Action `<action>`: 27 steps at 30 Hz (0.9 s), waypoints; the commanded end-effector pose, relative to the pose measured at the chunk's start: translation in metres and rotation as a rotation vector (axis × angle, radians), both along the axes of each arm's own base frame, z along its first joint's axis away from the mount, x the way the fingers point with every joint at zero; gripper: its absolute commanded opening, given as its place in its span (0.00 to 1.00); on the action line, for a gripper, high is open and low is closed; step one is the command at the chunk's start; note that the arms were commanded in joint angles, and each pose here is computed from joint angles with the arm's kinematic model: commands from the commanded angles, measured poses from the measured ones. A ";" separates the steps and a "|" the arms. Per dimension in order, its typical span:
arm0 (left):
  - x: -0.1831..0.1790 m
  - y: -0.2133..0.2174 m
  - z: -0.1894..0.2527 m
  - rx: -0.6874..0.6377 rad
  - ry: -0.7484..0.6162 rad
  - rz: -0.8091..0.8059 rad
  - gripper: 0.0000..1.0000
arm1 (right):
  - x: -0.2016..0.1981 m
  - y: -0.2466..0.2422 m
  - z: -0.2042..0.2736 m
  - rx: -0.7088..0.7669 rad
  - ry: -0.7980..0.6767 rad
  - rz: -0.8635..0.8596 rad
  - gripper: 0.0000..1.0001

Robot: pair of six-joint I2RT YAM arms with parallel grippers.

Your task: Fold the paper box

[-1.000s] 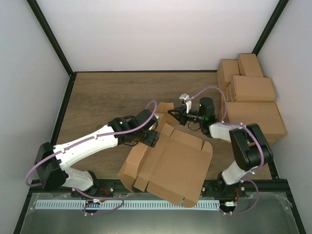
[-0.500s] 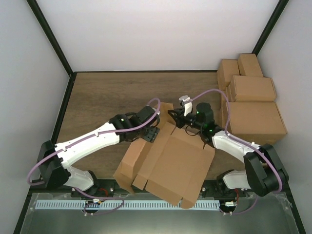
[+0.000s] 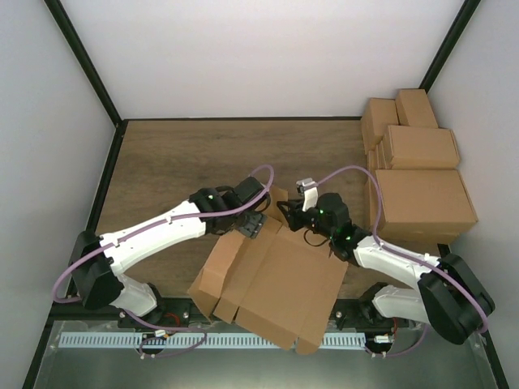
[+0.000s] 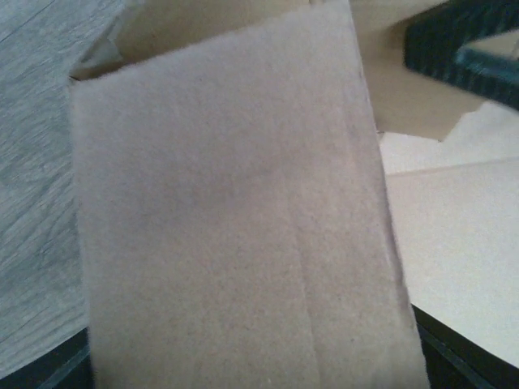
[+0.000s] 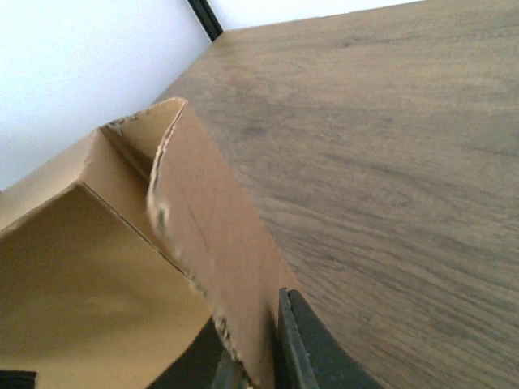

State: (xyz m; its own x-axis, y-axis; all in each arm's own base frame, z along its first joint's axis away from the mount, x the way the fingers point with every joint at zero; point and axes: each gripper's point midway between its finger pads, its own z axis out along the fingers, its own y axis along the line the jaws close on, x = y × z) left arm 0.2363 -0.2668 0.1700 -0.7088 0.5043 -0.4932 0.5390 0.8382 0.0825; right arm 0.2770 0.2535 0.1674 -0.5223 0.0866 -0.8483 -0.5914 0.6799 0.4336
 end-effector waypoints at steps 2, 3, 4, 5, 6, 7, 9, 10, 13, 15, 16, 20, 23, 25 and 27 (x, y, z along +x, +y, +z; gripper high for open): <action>-0.003 -0.020 0.004 -0.064 -0.006 -0.034 0.75 | -0.001 -0.004 0.002 0.002 -0.048 -0.035 0.31; -0.003 -0.020 0.003 -0.062 -0.005 -0.034 0.75 | 0.000 -0.006 0.003 0.001 -0.074 -0.028 0.38; -0.003 -0.020 0.002 -0.060 -0.002 -0.034 0.75 | 0.000 -0.007 0.005 -0.002 -0.106 0.002 0.46; -0.003 -0.020 0.003 -0.060 -0.003 -0.034 0.75 | 0.002 -0.008 0.007 0.003 -0.120 0.022 0.49; -0.004 -0.020 0.002 -0.057 -0.002 -0.036 0.75 | 0.003 -0.009 0.008 0.008 -0.130 0.043 0.50; -0.005 -0.020 0.001 -0.055 0.000 -0.038 0.75 | 0.004 -0.011 0.009 0.013 -0.135 0.060 0.51; -0.005 -0.020 0.000 -0.052 0.003 -0.039 0.75 | 0.007 -0.011 0.007 0.007 -0.137 0.082 0.50; -0.006 -0.021 0.001 -0.053 0.004 -0.042 0.75 | 0.007 -0.010 0.004 -0.006 -0.133 0.092 0.47; -0.008 -0.024 0.002 -0.057 0.006 -0.050 0.75 | 0.002 -0.003 -0.004 -0.014 -0.096 0.145 0.31; -0.009 -0.027 0.003 -0.062 0.006 -0.054 0.75 | -0.004 0.000 -0.005 0.002 -0.077 0.174 0.21; -0.009 -0.029 0.004 -0.063 0.005 -0.054 0.75 | -0.006 0.000 -0.004 0.010 -0.071 0.178 0.18; -0.012 -0.036 0.006 -0.057 -0.003 -0.058 0.75 | -0.014 -0.003 -0.006 0.007 -0.049 0.173 0.10; -0.016 -0.043 0.006 -0.062 0.006 -0.063 0.76 | -0.018 -0.006 -0.008 -0.003 -0.030 0.151 0.03; -0.020 -0.048 0.006 -0.084 0.028 -0.065 0.82 | -0.021 -0.008 -0.009 -0.006 -0.018 0.141 0.01; -0.023 -0.054 0.010 -0.127 0.045 -0.075 0.90 | -0.025 -0.010 -0.011 -0.004 -0.008 0.137 0.01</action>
State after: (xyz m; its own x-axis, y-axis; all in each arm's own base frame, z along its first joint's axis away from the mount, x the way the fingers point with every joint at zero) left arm 0.2196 -0.3002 0.1704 -0.6902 0.5220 -0.5011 0.5827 0.8116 0.0428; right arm 0.2638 0.2385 0.1460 -0.5203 -0.0011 -0.8540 -0.6652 0.6276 0.4045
